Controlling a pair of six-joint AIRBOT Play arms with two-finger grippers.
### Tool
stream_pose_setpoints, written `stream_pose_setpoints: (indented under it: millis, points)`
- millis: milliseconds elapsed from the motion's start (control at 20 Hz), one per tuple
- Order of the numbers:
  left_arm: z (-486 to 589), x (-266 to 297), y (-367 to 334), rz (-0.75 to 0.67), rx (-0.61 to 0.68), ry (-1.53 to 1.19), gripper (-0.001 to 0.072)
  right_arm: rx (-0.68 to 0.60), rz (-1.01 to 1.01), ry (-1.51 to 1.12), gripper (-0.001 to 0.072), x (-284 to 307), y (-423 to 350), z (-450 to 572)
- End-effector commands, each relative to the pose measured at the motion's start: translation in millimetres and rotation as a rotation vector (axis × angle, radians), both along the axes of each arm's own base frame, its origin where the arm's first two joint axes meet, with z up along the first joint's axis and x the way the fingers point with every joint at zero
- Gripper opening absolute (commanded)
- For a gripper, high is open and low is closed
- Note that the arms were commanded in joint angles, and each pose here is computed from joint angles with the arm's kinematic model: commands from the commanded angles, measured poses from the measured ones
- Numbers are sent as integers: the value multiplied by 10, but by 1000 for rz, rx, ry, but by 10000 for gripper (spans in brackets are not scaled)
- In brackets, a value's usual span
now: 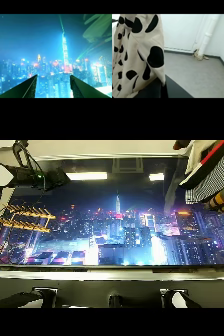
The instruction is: Fold the clothes and pants, and hang the long-sleeved shirts on hangers.
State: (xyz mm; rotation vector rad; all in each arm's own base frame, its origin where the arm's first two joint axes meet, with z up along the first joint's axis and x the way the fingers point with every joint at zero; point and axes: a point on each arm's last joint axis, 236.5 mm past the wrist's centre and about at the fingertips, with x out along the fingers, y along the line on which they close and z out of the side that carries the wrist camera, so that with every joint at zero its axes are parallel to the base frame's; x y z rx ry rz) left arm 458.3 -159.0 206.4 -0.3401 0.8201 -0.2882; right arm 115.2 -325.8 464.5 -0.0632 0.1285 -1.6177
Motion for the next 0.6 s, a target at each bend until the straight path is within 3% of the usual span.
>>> stream_pose_setpoints:
  millis: [0,550]
  points:
    - [-4,5,12,2,5,-1,456,-10,-34,-25,10,-49,-186,-28]
    - [-5,6,15,3,6,-1,456,111,-64,-13,16,34,-409,-423]
